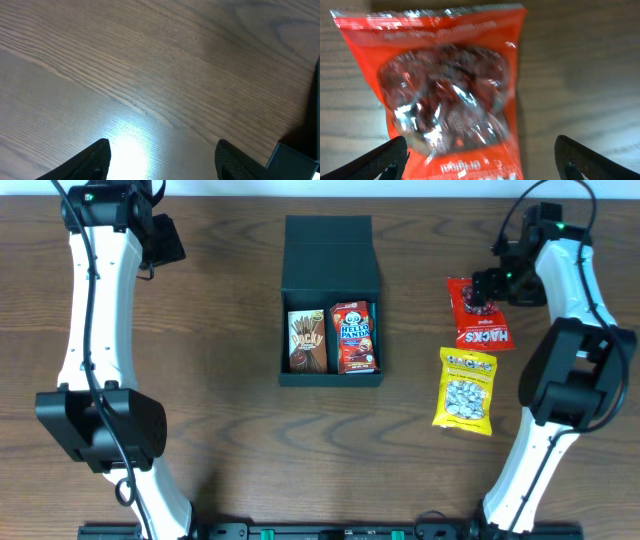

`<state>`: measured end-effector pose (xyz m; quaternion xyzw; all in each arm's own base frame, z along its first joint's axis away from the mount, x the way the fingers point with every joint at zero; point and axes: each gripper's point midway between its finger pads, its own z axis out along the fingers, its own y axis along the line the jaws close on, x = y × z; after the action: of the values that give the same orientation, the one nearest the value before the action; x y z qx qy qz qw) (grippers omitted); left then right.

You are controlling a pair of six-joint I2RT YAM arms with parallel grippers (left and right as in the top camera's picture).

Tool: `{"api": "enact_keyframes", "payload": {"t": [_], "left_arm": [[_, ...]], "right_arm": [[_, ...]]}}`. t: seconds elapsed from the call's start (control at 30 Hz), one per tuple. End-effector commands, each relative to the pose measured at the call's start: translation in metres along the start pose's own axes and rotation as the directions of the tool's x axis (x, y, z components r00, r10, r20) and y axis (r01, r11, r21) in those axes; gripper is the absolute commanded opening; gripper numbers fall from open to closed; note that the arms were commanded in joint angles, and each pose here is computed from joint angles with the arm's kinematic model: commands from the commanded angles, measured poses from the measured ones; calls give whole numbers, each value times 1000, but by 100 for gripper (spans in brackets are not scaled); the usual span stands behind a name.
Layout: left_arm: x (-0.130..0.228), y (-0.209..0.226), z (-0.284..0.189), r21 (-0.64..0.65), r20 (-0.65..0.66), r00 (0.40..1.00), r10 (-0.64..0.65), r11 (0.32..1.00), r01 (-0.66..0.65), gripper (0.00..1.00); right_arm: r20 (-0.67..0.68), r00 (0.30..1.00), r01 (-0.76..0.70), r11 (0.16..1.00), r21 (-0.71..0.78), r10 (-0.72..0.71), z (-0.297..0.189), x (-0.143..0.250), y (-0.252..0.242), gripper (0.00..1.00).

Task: Pack container
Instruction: 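Move the right gripper to the red Hacks bag and grasp it, then carry the red Hacks bag into the black box's left side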

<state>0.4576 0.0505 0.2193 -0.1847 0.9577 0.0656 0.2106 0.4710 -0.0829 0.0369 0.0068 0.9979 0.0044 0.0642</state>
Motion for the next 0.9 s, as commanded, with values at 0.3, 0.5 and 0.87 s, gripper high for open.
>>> {"api": "enact_keyframes", "payload": {"t": [0.3, 0.5, 0.87], "left_arm": [[0, -1, 3, 19, -10, 1000, -13, 1000, 13, 68], [0, -1, 3, 19, -9, 1000, -13, 1000, 13, 68], [-2, -2, 3, 22, -1, 1000, -11, 1000, 11, 68]], "right_arm": [[23, 996, 90, 996, -28, -89, 23, 0, 41, 62], [25, 997, 78, 997, -28, -77, 23, -1, 42, 22], [19, 1000, 6, 998, -64, -5, -11, -8, 57, 2]]}}
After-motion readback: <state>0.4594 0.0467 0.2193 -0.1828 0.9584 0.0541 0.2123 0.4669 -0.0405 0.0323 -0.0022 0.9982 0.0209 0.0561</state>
